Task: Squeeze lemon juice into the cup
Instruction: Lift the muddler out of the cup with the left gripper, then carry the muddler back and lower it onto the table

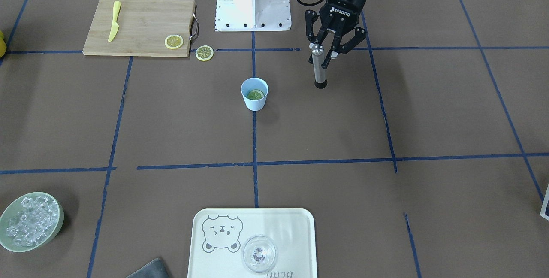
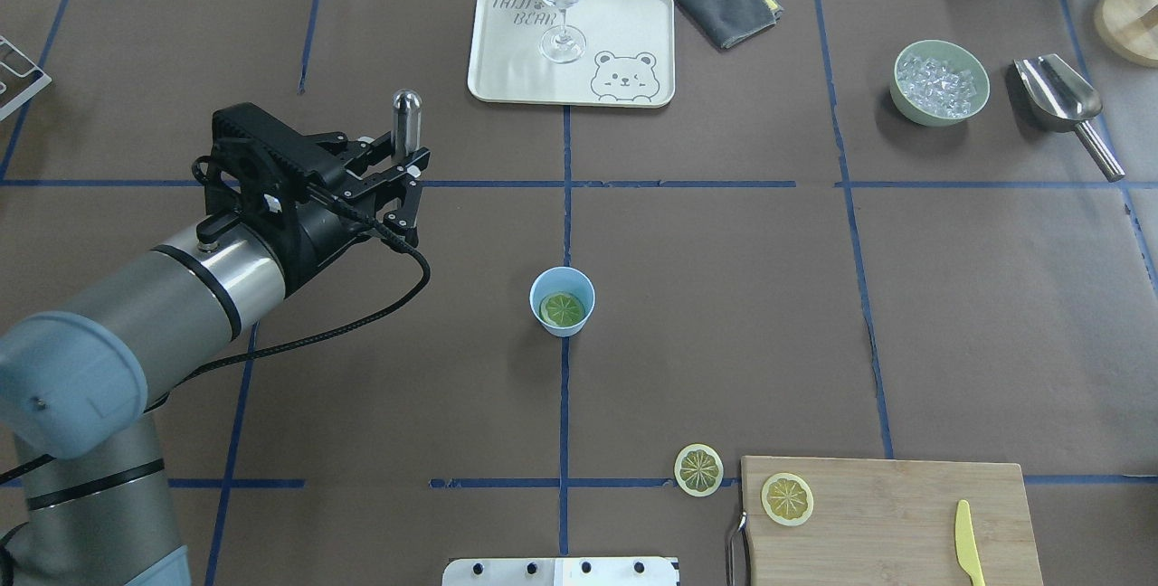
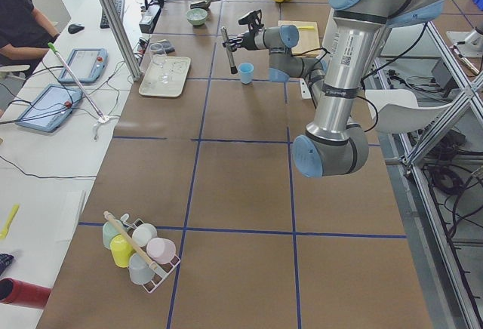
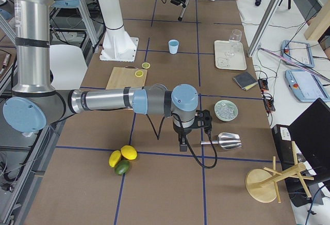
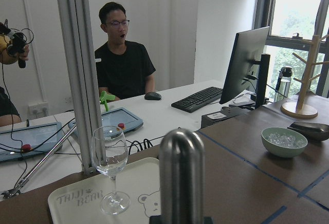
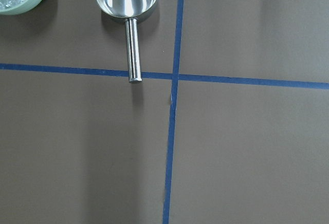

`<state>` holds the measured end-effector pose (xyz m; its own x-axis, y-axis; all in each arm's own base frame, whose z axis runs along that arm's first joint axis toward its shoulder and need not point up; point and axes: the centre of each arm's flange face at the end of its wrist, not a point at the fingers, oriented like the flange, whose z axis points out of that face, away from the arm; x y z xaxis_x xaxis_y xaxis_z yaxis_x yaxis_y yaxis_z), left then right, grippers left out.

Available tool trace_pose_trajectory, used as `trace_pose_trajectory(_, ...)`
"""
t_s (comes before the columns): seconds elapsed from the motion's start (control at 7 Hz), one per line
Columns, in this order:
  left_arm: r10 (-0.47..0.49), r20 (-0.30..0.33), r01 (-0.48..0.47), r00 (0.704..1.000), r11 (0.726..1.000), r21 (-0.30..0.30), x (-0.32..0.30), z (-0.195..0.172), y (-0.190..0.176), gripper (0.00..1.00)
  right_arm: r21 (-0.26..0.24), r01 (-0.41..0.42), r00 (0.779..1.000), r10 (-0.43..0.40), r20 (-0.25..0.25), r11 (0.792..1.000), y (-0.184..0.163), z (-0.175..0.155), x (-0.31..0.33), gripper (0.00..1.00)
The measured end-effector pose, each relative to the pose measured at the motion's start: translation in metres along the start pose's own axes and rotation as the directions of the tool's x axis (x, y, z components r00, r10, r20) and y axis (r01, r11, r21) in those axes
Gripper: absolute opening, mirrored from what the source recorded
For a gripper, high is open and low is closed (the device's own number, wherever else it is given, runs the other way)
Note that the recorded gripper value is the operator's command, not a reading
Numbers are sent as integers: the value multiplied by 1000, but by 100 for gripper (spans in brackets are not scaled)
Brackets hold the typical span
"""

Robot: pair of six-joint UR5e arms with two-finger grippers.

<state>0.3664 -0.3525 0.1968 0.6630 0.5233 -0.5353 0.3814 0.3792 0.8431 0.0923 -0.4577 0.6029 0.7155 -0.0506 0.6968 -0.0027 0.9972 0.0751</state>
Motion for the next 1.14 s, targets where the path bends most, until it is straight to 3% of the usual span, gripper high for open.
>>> trace_pose_trajectory(0.14, -23, -15, 22, 1000, 997, -68, -5, -5, 1, 0, -7, -7, 1000, 7, -2, 1000, 1, 3, 3, 100)
trace_pose_trajectory(0.29, -34, -28, 28, 999, 983, -182, -21, -6, -3, 0, -17, -17, 1000, 17, -2, 1000, 0, 8, 8, 100)
trace_pose_trajectory(0.43, -55, -43, 39, 998, 952, -304, -46, -8, -14, 0, -22, -24, 1000, 24, -2, 999, -1, 11, 10, 100)
trace_pose_trajectory(0.71, -142, -71, 87, 987, 856, -510, -94, -12, -20, 0, -29, -26, 1000, 26, 2, 999, -3, 14, 9, 100)
trace_pose_trajectory(0.86, -168, -46, 110, 985, 805, -582, -107, -11, -12, 0, -31, -23, 1000, 23, 3, 999, -3, 15, 7, 100)
trace_pose_trajectory(1.14, -187, 90, 197, 978, 693, -693, -149, 14, 15, 0, -26, -13, 1000, 13, 4, 1000, -5, 13, 4, 100)
